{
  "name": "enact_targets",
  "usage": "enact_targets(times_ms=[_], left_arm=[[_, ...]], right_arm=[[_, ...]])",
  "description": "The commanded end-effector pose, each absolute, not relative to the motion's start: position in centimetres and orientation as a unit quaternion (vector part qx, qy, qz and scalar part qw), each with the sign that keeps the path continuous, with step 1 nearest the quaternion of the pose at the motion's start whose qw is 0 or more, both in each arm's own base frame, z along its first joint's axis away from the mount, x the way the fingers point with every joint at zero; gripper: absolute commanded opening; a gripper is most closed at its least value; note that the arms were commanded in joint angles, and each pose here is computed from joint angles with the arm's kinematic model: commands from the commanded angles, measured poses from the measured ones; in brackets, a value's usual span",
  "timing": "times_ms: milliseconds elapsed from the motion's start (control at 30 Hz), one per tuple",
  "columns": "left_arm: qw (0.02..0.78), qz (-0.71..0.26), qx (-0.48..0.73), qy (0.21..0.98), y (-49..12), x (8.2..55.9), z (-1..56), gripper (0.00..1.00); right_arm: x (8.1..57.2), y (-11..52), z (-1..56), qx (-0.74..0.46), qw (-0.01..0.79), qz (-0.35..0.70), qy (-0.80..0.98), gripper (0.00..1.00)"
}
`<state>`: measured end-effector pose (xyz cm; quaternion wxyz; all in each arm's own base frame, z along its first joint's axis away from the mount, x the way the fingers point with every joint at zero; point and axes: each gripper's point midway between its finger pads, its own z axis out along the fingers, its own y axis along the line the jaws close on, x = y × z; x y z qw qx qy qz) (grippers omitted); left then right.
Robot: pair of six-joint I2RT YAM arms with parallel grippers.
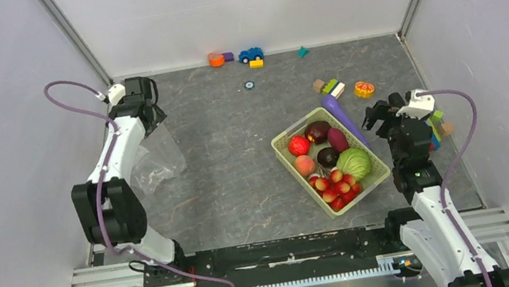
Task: Place the food in the zip-top bag and seal the zipper
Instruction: Pick up the zipper food storage bag at the center of the board.
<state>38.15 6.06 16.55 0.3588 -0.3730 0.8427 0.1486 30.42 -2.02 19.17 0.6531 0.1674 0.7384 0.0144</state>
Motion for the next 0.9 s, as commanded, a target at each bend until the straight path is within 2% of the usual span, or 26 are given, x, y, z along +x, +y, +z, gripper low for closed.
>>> enact_targets(times_ms=[0, 133, 367, 400, 433, 467, 533, 600, 633, 867], left_arm=[[0.318, 0.122, -0.304, 0.89, 4.5, 40.7, 13.5, 1.0], [0.265, 0.117, -0.281, 0.915, 3.7, 42.0, 9.2, 1.0], [0.222, 0.109, -0.264, 0.932, 2.9, 42.3, 4.8, 0.98], [0.214, 0.102, -0.262, 0.935, 2.6, 42.2, 4.2, 0.93], [0.207, 0.096, -0.26, 0.938, 2.3, 42.1, 3.8, 0.83], [0.202, 0.088, -0.26, 0.94, 2.0, 41.9, 3.5, 0.71], [0.203, 0.067, -0.258, 0.942, 1.2, 41.9, 3.2, 0.37], [0.215, 0.041, -0.25, 0.943, 0.5, 42.0, 3.5, 0.12], [0.221, 0.03, -0.244, 0.944, 0.1, 41.9, 3.9, 0.03], [0.281, -0.053, -0.176, 0.942, -3.0, 41.8, 8.1, 0.02]], right_arm=[[30.6, -2.1, 23.1, 0.144, 0.7, 0.009, 0.7, 0.99], [30.1, 0.0, 23.2, 0.07, 0.726, 0.035, 0.683, 0.98], [29.9, 0.7, 22.2, 0.058, 0.709, 0.048, 0.701, 0.98], [30.0, 1.0, 22.1, 0.049, 0.707, 0.054, 0.704, 0.98], [30.1, 1.3, 22.3, 0.042, 0.707, 0.058, 0.704, 0.98], [30.2, 1.8, 22.3, 0.032, 0.705, 0.069, 0.705, 0.98], [30.3, 2.3, 22.3, 0.027, 0.702, 0.08, 0.707, 0.98], [30.4, 2.3, 22.2, 0.027, 0.697, 0.081, 0.712, 0.98], [30.4, 2.3, 22.0, 0.027, 0.693, 0.081, 0.716, 0.98], [30.5, 2.8, 21.9, 0.021, 0.681, 0.091, 0.726, 0.98]])
